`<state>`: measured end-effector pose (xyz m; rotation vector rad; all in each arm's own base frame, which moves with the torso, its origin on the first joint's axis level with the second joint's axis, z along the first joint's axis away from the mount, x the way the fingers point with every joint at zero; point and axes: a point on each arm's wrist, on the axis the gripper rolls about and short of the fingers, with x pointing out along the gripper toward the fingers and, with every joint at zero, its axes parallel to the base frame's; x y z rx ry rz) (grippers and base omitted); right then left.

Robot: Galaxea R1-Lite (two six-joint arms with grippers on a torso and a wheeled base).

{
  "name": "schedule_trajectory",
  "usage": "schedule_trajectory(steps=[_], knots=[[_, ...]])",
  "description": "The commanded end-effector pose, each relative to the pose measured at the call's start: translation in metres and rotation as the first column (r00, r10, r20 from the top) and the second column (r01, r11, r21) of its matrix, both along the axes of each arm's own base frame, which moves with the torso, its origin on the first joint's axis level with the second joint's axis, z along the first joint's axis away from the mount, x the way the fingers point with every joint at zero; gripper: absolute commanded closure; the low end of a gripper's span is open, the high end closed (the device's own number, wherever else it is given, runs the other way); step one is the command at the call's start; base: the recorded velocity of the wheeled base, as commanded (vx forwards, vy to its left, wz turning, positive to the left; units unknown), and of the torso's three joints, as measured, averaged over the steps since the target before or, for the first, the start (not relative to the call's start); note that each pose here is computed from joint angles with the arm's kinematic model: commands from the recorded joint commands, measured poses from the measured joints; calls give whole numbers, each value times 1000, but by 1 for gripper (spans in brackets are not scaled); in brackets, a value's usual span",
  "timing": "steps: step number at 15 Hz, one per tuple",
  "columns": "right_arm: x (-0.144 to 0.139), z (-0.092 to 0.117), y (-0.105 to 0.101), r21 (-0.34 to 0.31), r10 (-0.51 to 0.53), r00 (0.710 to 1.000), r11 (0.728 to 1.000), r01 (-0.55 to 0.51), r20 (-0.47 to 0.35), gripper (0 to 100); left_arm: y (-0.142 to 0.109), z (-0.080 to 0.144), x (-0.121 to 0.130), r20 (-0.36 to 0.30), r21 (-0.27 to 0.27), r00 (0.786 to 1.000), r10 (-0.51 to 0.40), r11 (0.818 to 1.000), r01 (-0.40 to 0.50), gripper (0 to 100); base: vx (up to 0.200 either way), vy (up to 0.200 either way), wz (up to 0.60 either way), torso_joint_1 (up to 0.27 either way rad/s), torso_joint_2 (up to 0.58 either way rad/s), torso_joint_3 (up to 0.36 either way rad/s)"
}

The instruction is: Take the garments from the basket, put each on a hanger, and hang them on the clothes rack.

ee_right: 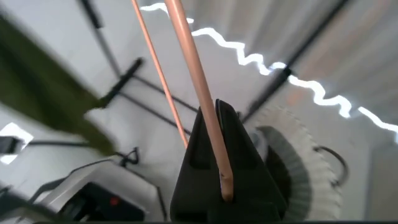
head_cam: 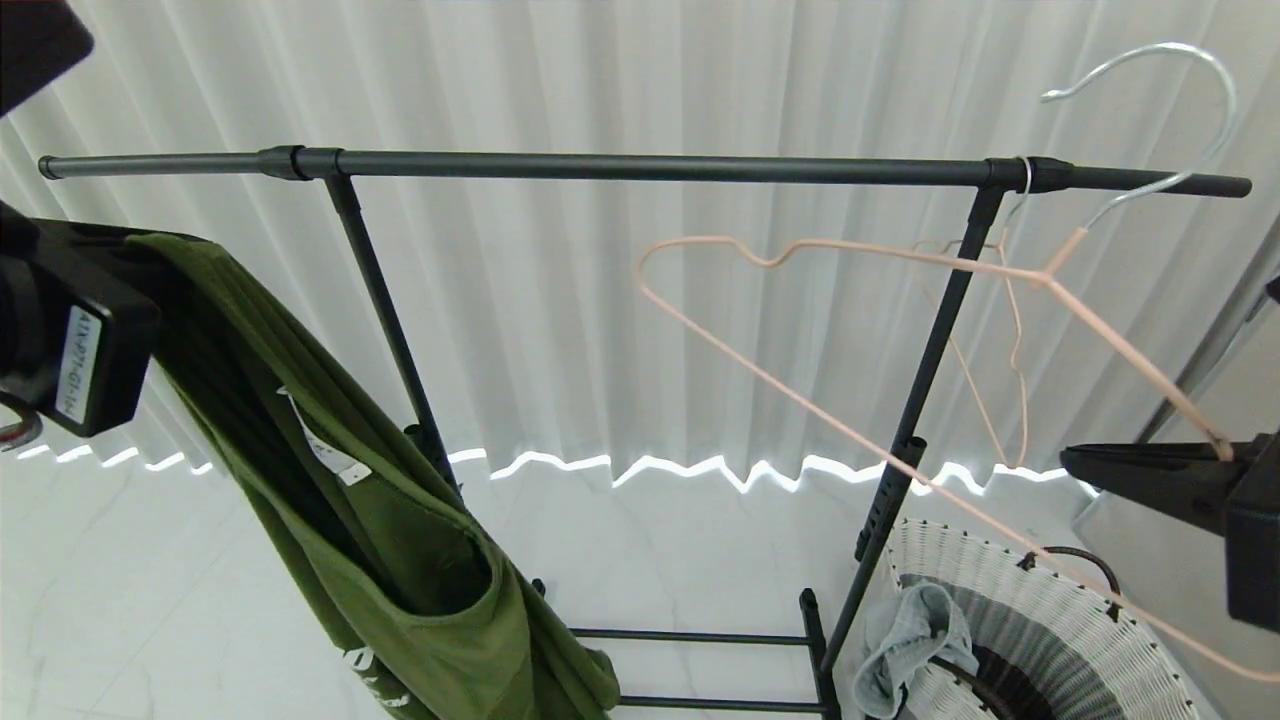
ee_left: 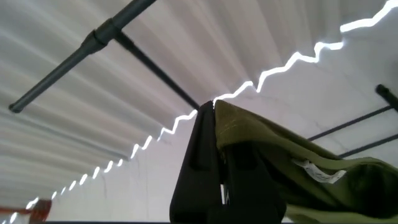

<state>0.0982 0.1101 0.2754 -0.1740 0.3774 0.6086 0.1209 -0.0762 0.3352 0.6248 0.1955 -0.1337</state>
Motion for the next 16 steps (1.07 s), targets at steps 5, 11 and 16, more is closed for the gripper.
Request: schedule_trajectory(steps=[5,11,16], knots=[[-20,-12,46,27,214,973,977,-213,-85,100,-24,-13,48,-107,-221,985,137,962,-158,100,0,0,0,0,0,0],[-25,-14,60,52,257,961,966,-253,-98,100,-38,-12,49,-118,-290,988,102,948,-133,100,0,0,0,0,0,0],[-17,-19,77,56,256,962,966,-251,-96,100,-44,-12,44,-117,-293,991,60,952,-92,100,0,0,0,0,0,0]])
